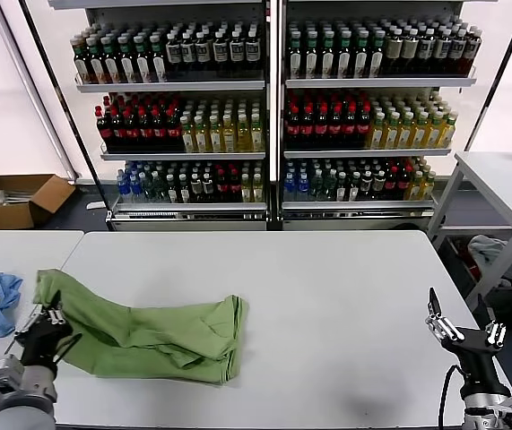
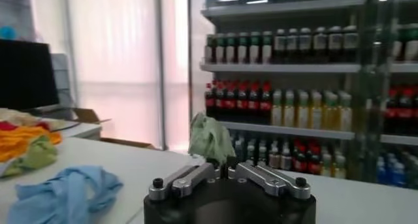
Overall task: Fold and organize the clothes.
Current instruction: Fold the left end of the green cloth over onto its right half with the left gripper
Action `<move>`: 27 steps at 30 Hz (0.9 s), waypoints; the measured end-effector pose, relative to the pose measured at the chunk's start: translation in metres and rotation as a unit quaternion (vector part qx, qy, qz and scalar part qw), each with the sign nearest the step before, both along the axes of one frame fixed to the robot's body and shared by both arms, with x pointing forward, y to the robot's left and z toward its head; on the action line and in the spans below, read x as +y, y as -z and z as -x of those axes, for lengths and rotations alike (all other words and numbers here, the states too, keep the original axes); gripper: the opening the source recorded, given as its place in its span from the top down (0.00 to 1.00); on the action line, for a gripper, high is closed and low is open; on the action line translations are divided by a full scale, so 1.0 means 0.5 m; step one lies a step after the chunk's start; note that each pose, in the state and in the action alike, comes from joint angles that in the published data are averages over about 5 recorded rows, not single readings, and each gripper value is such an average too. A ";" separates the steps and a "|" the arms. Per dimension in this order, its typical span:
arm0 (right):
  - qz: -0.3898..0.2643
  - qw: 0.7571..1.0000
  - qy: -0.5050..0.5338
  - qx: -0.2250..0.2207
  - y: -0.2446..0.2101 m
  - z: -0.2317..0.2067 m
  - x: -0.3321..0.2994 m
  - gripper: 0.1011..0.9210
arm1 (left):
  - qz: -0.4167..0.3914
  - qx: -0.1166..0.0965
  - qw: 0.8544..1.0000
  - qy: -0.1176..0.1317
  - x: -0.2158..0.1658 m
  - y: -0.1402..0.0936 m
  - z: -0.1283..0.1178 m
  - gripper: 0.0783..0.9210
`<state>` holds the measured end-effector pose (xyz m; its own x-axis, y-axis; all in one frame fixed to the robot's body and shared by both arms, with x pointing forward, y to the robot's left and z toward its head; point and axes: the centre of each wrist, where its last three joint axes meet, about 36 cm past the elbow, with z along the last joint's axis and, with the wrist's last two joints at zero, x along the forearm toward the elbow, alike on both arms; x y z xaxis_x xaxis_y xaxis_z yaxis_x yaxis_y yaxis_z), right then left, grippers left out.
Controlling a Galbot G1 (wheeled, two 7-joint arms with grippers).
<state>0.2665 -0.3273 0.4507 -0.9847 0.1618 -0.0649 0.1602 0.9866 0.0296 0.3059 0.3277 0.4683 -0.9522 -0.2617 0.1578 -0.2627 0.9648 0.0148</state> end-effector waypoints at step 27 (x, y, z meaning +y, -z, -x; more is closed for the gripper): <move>-0.013 1.000 -0.008 0.000 -0.013 0.004 0.027 0.12 | -0.033 0.049 0.973 0.223 -0.264 0.096 -0.001 0.97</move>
